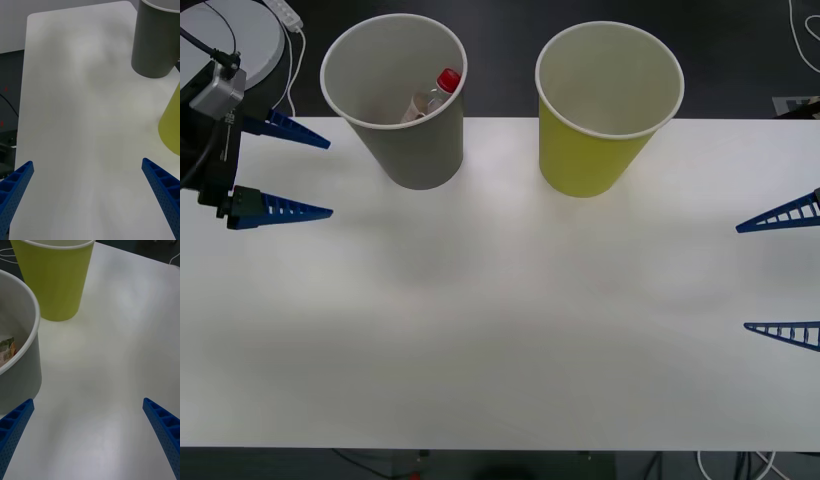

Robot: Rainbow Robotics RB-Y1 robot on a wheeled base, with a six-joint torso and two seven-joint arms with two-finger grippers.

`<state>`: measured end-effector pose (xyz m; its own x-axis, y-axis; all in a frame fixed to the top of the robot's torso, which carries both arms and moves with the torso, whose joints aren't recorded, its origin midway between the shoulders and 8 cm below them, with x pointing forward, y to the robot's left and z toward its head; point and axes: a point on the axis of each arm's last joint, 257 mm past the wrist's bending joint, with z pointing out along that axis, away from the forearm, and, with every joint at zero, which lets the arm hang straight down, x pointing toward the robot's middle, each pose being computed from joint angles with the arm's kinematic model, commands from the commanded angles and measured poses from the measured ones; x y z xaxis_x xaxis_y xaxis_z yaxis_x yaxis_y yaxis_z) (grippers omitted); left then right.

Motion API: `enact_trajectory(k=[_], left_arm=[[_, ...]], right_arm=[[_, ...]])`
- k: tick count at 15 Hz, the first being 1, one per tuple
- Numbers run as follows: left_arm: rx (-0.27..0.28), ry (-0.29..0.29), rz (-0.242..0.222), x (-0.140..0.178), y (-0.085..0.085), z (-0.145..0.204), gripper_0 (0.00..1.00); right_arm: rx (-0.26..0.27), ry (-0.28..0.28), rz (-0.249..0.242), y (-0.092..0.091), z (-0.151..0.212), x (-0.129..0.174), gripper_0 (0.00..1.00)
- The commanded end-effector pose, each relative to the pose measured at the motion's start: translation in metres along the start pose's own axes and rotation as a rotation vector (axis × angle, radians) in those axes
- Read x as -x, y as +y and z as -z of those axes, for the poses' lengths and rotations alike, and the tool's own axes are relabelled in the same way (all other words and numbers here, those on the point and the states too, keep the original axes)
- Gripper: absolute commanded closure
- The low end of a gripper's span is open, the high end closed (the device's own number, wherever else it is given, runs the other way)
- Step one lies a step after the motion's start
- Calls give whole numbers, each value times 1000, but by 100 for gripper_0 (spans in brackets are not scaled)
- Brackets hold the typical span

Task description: Put the can into the green bin and the plastic bottle into the gray bin

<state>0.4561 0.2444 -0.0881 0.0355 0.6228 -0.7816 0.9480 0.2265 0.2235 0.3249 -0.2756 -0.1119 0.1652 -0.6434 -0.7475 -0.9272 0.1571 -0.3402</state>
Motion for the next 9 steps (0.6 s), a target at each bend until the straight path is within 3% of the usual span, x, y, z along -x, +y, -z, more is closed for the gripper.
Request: enact_trajectory(k=[1,7,9], left_arm=[[32,-19,-21,-7,-12,-8,0],[25,-81,6,1,-47,-12,0],[33,-69,-22,-3,-60,-7,0]], right_arm=[[0,0,0,0,0,0,0],[0,0,0,0,0,0,0],[0,0,0,0,0,0,0]])
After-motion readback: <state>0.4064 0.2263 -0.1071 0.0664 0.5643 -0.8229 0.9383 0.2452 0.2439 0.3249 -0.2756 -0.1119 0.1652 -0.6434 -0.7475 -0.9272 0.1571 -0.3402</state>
